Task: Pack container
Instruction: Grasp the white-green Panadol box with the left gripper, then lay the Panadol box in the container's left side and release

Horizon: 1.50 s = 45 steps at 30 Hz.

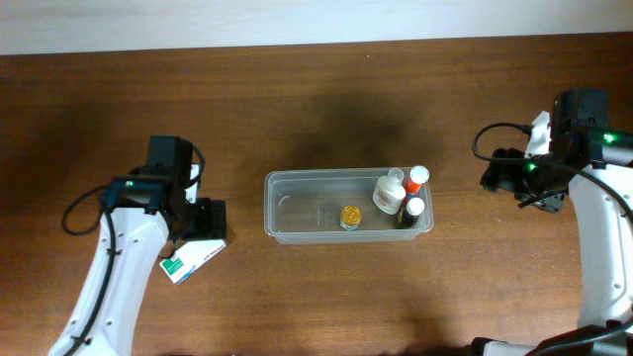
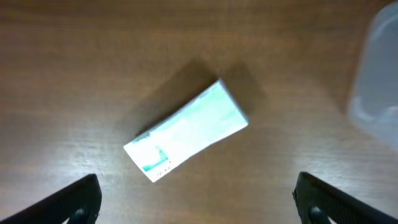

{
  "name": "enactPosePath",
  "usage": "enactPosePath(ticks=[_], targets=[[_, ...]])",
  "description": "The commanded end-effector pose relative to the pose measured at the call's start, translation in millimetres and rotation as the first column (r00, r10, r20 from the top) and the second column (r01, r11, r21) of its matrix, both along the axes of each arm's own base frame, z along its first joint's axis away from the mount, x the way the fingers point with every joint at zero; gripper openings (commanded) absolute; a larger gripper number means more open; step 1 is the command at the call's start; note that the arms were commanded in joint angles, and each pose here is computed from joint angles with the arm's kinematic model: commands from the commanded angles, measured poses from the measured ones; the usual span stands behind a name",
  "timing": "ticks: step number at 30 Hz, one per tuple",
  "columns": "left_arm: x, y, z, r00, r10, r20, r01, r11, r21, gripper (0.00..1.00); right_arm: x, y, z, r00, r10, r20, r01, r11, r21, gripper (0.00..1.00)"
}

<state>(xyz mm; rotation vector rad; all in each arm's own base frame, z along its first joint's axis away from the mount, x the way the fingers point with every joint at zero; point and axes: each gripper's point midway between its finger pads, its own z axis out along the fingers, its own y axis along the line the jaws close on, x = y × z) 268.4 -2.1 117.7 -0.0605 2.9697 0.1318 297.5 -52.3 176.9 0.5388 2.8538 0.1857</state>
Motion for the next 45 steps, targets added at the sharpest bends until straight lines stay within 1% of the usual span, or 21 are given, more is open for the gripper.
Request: enactPosePath(ticks=[1,4,7,12,17,21,23,25,26,28,30,31,33,36,38,41,43,45], targets=[[-6.2,-1.8,-32.2,0.998,-0.034,-0.06,0.033,0.999,-0.013,0.99,-0.6,3.8,-0.4,1.0,0.012,0.001,-0.012,1.0,0.009,0.76],[-4.2,-1.8,-56.2,0.994,-0.034,-0.103,0.033,0.999,-0.011,0.99,-0.7,3.8,-0.4,1.0,0.012,0.001,-0.012,1.0,0.009,0.76],[-0.3,-1.6,-87.3,0.983,-0.032,-0.179,0.032,0.999,-0.005,0.99,-0.7,3.8,-0.4,1.0,0.013,0.001,-0.013,1.0,0.009,0.76],[-4.4,-0.9,-120.2,0.962,-0.031,-0.271,0.032,0.999,0.001,0.99,-0.7,3.8,-0.4,1.0,0.013,0.001,-0.013,1.0,0.009,0.76],[-18.0,1.0,-132.2,0.936,-0.027,-0.35,0.033,0.999,0.009,0.99,-0.4,3.7,-0.4,1.0,0.013,0.002,-0.013,1.0,0.008,0.76],[-18.9,1.0,-132.4,0.935,-0.027,-0.354,0.033,0.999,0.009,0.99,0.1,3.5,-0.2,1.0,0.013,0.004,-0.013,1.0,0.007,0.76],[-19.7,1.5,-132.2,0.934,-0.026,-0.357,0.031,0.999,0.009,0.95,0.1,3.5,-0.2,1.0,0.013,0.004,-0.013,1.0,0.007,0.76],[-20.6,1.5,-132.0,0.932,-0.025,-0.361,0.03,0.999,0.009,0.83,0.1,3.5,-0.2,1.0,0.013,0.004,-0.013,1.0,0.007,0.76],[-20.9,1.5,-132.0,0.932,-0.025,-0.362,0.03,0.999,0.009,0.75,0.0,3.6,-0.4,1.0,0.013,0.004,-0.013,1.0,0.008,0.76],[-22.6,1.7,-131.6,0.929,-0.025,-0.369,0.031,0.999,0.01,0.63,0.1,3.5,-0.3,1.0,0.013,0.004,-0.013,1.0,0.007,0.77],[-22.6,1.5,-131.6,0.929,-0.026,-0.369,0.031,0.999,0.009,0.56,0.0,3.6,-0.4,1.0,0.013,0.004,-0.013,1.0,0.008,0.76],[-22.6,1.5,-131.5,0.929,-0.025,-0.368,0.031,0.999,0.009,0.49,0.0,3.6,-0.4,1.0,0.013,0.004,-0.013,1.0,0.008,0.77],[-22.2,1.5,-131.5,0.93,-0.025,-0.367,0.031,0.999,0.009,0.45,0.0,3.5,-0.4,1.0,0.013,0.004,-0.013,1.0,0.007,0.77],[-17.4,1.1,-127.6,0.933,-0.026,-0.359,0.031,0.999,0.009,0.31,0.0,3.6,-0.4,1.0,0.013,0.004,-0.013,1.0,0.008,0.77],[-8.5,-1.4,-116.9,0.939,-0.027,-0.342,0.031,1.0,0.004,0.27,0.0,3.5,-0.4,1.0,0.013,0.004,-0.013,1.0,0.007,0.77],[13.1,-12.3,-90.5,0.961,-0.055,-0.271,0.053,0.999,-0.014,0.27,-0.1,3.5,-0.4,1.0,0.013,0.003,-0.013,1.0,0.007,0.76],[35.1,-28.0,-57.5,0.981,-0.097,-0.167,0.093,0.995,-0.029,0.27,-0.1,3.6,-0.4,1.0,0.013,0.003,-0.013,1.0,0.008,0.77],[53.4,-50.1,-22.8,0.988,-0.151,-0.042,0.149,0.987,-0.054,0.27,0.0,3.5,-0.4,1.0,0.013,0.004,-0.013,1.0,0.007,0.77]])
